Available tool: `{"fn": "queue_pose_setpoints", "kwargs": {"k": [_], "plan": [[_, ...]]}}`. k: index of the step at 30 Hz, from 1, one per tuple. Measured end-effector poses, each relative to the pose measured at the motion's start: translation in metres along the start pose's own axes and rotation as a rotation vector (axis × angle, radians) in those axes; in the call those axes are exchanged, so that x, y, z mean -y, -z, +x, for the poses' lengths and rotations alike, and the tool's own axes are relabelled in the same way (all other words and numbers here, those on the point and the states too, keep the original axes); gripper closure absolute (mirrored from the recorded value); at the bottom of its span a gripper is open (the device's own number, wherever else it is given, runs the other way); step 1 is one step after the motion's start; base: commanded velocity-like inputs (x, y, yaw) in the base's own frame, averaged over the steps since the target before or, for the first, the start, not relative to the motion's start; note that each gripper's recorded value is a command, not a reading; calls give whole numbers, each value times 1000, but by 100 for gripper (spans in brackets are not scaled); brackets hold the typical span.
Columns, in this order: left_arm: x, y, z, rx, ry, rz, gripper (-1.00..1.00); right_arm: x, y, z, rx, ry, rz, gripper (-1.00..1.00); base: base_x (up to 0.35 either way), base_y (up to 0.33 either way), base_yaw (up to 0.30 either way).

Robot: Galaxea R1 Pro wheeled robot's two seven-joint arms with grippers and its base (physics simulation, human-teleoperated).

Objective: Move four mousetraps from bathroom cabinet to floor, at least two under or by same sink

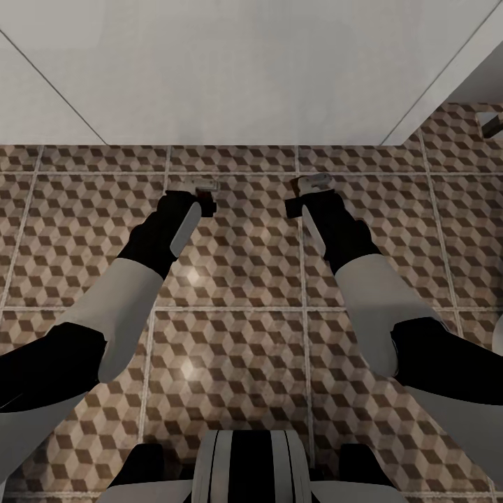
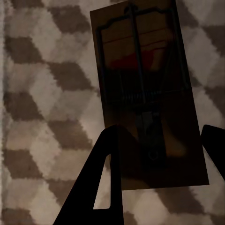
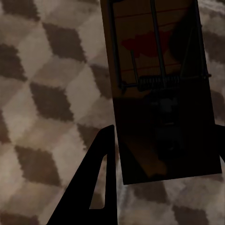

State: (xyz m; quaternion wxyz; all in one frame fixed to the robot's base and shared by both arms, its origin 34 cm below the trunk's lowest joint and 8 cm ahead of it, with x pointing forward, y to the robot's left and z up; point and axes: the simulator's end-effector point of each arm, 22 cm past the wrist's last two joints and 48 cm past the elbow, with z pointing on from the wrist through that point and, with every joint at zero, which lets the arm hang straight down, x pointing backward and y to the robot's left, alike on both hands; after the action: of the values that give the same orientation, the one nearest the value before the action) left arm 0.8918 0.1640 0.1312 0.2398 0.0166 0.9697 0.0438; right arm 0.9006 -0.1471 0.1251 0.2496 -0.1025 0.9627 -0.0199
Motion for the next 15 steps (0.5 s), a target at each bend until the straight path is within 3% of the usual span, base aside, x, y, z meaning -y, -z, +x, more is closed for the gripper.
{"fn": "queue_pose_setpoints", "kwargs": {"k": [15], "plan": [[0, 0, -1, 3, 1, -1, 100, 1, 0, 7, -29, -4, -2, 100, 0, 0, 0]]}}
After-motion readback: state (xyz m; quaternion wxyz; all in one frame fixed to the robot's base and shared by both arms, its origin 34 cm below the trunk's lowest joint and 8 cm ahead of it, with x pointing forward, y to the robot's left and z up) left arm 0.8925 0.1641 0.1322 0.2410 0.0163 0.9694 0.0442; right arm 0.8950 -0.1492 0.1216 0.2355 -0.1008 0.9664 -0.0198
